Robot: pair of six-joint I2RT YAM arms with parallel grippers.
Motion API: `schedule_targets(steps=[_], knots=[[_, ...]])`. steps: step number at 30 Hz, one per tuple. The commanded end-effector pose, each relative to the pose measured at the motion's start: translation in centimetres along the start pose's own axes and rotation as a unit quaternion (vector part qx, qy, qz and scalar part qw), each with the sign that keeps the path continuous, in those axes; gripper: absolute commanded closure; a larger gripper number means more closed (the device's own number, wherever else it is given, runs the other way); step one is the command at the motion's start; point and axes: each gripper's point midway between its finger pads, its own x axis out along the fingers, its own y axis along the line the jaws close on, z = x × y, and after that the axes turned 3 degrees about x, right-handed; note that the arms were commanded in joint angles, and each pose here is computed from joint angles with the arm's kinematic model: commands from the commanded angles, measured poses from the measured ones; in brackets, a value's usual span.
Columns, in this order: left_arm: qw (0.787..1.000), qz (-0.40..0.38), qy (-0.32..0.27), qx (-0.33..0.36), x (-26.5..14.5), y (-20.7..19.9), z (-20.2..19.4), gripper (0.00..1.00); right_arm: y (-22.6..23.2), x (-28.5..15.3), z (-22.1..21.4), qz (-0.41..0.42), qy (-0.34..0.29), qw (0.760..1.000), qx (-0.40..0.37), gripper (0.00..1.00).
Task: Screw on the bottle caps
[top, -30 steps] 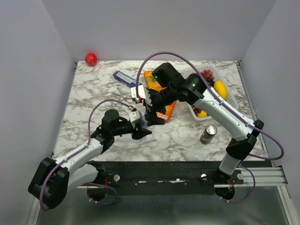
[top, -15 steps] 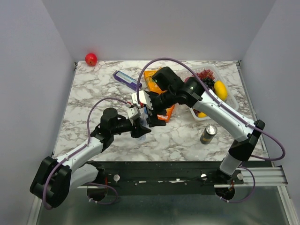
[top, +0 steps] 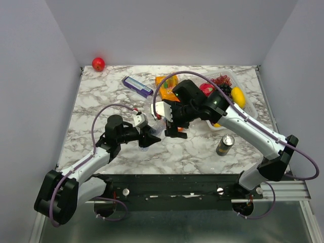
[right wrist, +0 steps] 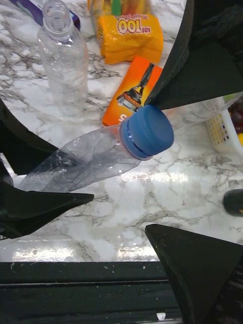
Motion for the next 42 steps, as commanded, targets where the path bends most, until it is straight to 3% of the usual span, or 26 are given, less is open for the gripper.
schedule_targets(steps=[1,2,6,14,25,37,42], knots=[[0.998,-0.012,0.012,0.056,-0.1,0.0,0.6,1.0,-0.1,-2.1,-0.9,-0.01,0.033,0.997,0.066,0.0],[0.996,-0.025,0.016,0.079,-0.1,-0.5,0.6,1.0,-1.7,-3.5,0.5,-0.027,0.004,0.998,0.063,0.0],[0.993,-0.046,0.039,0.106,-0.5,-1.6,-0.3,1.0,0.2,-5.6,2.8,0.033,-0.063,0.997,-0.02,0.02],[0.988,-0.044,0.041,0.141,-0.4,-1.9,0.3,1.0,3.8,-5.0,1.8,0.129,-0.067,0.989,-0.041,0.13],[0.988,-0.048,0.029,0.143,0.2,-2.5,1.3,1.0,2.6,-3.0,1.4,0.099,-0.068,0.991,-0.051,0.21],[0.989,-0.04,0.03,0.14,0.2,-2.3,1.4,1.0,2.9,-2.1,0.9,0.112,-0.059,0.991,-0.038,0.53],[0.991,-0.002,0.014,0.135,0.6,-1.2,2.1,1.0,2.3,-1.3,1.0,0.104,-0.046,0.993,0.04,0.7]])
